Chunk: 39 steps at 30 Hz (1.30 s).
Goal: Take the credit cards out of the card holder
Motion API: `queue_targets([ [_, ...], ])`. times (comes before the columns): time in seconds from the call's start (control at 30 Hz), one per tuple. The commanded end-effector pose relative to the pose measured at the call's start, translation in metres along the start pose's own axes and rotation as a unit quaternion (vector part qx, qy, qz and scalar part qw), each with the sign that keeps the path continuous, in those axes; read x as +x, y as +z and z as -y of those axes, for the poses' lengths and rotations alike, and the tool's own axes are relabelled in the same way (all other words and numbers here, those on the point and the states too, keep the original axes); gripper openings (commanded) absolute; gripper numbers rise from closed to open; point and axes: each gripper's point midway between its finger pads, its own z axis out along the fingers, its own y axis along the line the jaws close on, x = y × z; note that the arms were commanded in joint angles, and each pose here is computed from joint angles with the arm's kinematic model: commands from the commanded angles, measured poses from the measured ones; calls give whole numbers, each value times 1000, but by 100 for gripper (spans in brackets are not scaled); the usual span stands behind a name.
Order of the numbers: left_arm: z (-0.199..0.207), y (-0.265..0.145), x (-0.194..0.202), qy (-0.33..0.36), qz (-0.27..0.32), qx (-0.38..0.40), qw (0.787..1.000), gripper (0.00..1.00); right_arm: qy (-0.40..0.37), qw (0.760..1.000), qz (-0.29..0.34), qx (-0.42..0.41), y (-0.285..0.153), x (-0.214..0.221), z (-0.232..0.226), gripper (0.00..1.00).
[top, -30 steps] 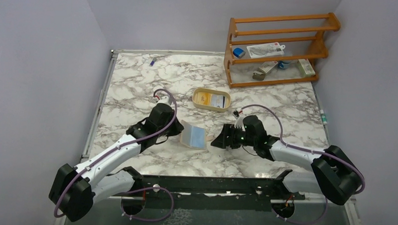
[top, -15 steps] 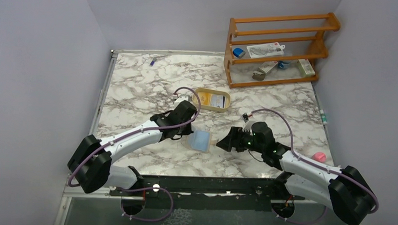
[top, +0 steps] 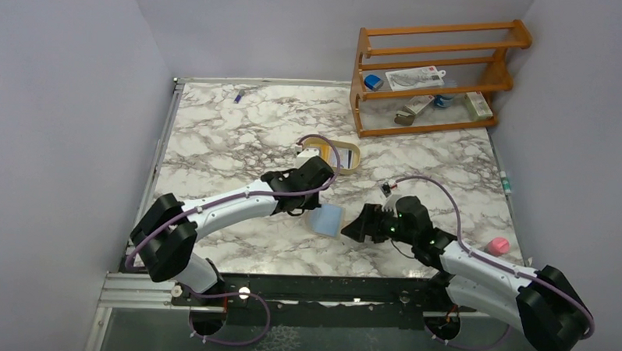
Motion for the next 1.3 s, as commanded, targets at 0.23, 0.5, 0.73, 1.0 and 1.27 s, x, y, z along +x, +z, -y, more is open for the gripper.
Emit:
queue_targets([
  [0.23,-14,-27,-35,44,34,-76,996,0,2,1000,-3,-7,-4,10,4,87],
  [0.5,-50,-33,-33,77,21,-155,985,0,2,1000,-15,-12,-7,20,6,87],
  [0.73,-58,-10,-18,95,-9,-191,977,0,0,1000,-20,-16,-7,23,6,87],
  [1.0,-30,14,-19,122,-25,-184,975,0,8,1000,-27,-15,-6,31,11,87],
  [1.27,14,15,-16,128,-25,-138,982,1,10,999,-29,-15,-6,35,14,87],
])
